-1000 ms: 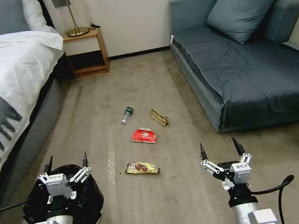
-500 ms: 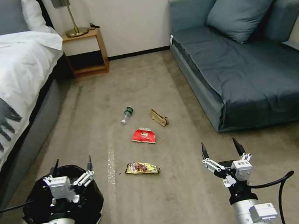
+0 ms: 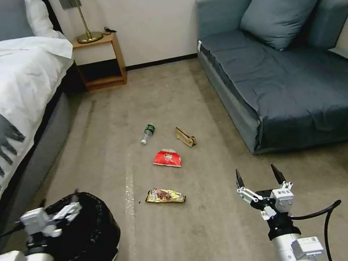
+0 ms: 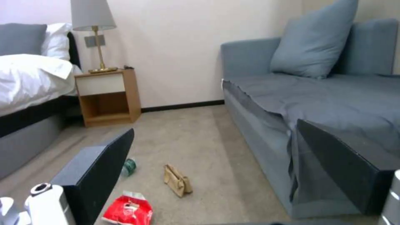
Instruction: Pick up the trash bin, then pick up the garbage on the floor and place it into the trash bin.
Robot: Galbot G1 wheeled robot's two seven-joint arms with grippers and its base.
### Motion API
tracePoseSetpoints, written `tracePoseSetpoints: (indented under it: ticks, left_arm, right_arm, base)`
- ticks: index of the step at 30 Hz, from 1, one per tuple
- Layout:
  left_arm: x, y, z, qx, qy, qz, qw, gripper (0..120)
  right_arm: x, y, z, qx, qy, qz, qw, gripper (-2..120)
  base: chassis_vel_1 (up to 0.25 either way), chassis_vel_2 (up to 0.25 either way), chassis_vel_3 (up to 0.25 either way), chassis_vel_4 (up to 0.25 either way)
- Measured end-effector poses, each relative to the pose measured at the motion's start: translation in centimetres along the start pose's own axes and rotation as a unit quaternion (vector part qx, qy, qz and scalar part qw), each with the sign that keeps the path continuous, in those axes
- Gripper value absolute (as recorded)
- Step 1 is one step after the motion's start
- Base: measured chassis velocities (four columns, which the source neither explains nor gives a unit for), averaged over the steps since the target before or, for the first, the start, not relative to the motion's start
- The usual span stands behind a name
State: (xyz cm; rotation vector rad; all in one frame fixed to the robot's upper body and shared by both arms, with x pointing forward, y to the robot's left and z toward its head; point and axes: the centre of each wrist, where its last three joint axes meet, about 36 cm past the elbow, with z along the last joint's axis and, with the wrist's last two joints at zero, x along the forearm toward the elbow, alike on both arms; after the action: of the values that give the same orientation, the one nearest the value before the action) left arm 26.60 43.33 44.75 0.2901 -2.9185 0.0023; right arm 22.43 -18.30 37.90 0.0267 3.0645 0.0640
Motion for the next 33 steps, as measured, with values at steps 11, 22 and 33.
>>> tracePoseSetpoints:
  ticks: [11, 22, 33]
  left_arm:
    - [-2.3, 6.1, -2.2, -0.024, 0.106, -0.006, 0.9941, 100]
    - [-5.0, 9.5, -1.3, -0.016, 0.220, 0.022, 0.9750, 100]
    - [-8.2, 9.8, 0.6, 0.013, 0.283, 0.024, 0.9587, 100]
  right_arm:
    - [-0.1, -0.4, 0.4, -0.006, 0.004, 0.007, 1.000, 100]
    - [0.0, -0.9, 0.6, -0.007, 0.007, 0.015, 1.000, 100]
    - [0.0, -1.3, 0.6, -0.004, 0.008, 0.024, 1.000, 100]
  base:
    - [0.000, 0.000, 0.000, 0.000]
    - [0.000, 0.000, 0.000, 0.000]
    - [0.000, 0.000, 0.000, 0.000]
